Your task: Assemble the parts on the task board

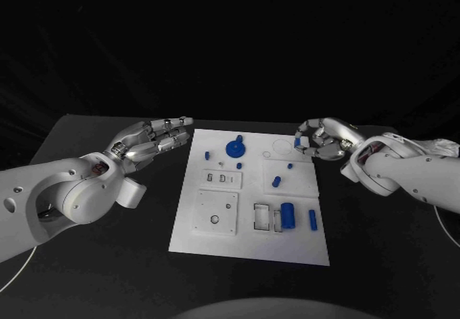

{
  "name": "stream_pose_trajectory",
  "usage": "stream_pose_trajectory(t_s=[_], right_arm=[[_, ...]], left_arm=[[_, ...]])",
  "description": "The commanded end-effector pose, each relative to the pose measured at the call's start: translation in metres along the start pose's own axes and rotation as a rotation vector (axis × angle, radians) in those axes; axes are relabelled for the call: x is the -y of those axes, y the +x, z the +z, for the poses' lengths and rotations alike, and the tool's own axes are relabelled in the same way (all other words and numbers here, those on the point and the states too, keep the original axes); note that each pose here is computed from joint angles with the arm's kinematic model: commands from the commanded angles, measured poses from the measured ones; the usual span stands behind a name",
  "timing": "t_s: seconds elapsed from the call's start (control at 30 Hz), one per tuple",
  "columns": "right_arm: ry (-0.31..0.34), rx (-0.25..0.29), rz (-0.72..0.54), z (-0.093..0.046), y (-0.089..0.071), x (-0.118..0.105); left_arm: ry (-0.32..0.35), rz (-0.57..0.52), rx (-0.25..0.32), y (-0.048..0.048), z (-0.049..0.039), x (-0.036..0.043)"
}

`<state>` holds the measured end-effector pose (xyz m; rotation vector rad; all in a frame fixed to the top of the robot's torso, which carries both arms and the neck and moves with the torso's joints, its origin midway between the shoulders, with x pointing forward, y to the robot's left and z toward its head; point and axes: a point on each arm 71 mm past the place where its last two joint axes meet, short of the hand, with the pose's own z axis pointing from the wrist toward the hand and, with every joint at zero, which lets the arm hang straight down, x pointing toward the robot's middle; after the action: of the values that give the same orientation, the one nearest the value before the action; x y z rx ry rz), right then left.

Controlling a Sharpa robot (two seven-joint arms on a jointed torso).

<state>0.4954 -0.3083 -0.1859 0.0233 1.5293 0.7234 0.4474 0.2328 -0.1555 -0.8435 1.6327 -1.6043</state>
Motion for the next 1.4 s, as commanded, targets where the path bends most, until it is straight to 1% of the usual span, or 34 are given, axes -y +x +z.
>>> stream_pose_trajectory(t_s=[0.03, 0.1, 0.13, 0.23, 0.33, 0.47, 0.6, 0.7, 0.9, 1.1, 1.4], right_arm=[[-0.011, -0.028, 0.022, 0.01, -0.005, -0.023], [-0.036, -0.049, 0.033, 0.018, -0.006, -0.039], [-0.044, -0.057, 0.036, 0.02, -0.005, -0.044], [-0.075, -0.102, 0.048, 0.032, 0.002, -0.063], [-0.092, -0.152, 0.052, 0.041, 0.014, -0.078], [-0.1, -0.216, 0.044, 0.05, 0.034, -0.089], [-0.11, -0.267, 0.03, 0.057, 0.053, -0.099], [-0.123, -0.297, 0.018, 0.061, 0.063, -0.105], [-0.15, -0.329, 0.0, 0.065, 0.077, -0.114], [-0.163, -0.352, -0.008, 0.065, 0.089, -0.117], [-0.164, -0.376, -0.006, 0.065, 0.099, -0.118]], left_arm=[[0.005, -0.002, -0.02, 0.0036, 0.0018, 0.0007], [0.006, -0.003, -0.023, 0.0047, 0.0027, 0.0007], [0.006, -0.003, -0.024, 0.0051, 0.0032, 0.0007], [0.006, -0.004, -0.03, 0.0068, 0.0049, 0.0006], [0.007, -0.005, -0.035, 0.0082, 0.0061, 0.0006], [0.007, -0.004, -0.037, 0.0093, 0.0071, 0.0006], [0.008, -0.003, -0.035, 0.0096, 0.0078, 0.0007], [0.008, -0.003, -0.035, 0.0097, 0.008, 0.0007], [0.011, -0.002, -0.034, 0.0109, 0.0097, 0.0007], [0.01, -0.003, -0.04, 0.0123, 0.0107, 0.0007], [0.009, -0.003, -0.041, 0.0122, 0.0107, 0.0006]])
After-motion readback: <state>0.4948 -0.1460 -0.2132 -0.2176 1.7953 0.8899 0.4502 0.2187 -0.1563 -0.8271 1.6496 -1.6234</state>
